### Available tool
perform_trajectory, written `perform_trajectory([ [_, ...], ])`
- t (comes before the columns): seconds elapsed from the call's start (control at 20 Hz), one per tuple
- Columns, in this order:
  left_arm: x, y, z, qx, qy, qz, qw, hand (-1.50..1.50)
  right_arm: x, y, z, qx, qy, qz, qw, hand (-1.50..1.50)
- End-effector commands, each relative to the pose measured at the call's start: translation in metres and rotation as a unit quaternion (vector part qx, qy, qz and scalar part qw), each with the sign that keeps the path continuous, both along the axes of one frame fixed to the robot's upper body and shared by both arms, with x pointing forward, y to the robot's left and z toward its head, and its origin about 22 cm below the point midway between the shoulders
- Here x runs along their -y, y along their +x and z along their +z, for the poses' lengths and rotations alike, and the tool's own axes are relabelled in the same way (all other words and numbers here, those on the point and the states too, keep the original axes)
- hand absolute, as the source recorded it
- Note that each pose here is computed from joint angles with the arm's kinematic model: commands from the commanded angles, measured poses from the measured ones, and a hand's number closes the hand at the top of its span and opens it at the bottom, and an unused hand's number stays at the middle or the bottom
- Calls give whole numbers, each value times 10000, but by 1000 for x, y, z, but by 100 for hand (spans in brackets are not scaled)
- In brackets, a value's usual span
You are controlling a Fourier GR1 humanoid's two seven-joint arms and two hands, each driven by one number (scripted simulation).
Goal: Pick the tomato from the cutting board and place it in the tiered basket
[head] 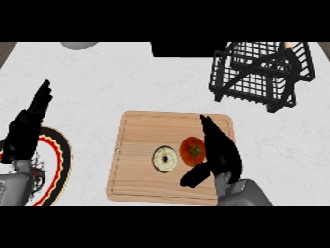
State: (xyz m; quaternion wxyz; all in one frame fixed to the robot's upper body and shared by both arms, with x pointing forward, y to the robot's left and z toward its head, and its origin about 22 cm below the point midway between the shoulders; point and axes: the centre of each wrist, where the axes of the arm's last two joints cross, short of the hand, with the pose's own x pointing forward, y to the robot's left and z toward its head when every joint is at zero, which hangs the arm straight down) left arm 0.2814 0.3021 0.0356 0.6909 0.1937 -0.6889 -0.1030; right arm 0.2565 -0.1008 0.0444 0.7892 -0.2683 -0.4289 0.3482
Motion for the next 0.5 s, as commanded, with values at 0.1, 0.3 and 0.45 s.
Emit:
perform_trajectory([
  [0.1, -5, 0, 12, 0, -53, -42, 10000, 0, -15, 18, -11, -202, 97, -10, 9997, -150],
  [0.3, 20, -6, 8, -79, -42, -37, 10000, 0, 2, 13, -6, -301, 222, 85, 9993, -150],
  [0.45, 11, -11, -13, -24, -7, -67, 10000, 0, -16, 3, -36, -660, 210, 919, 9934, 150],
])
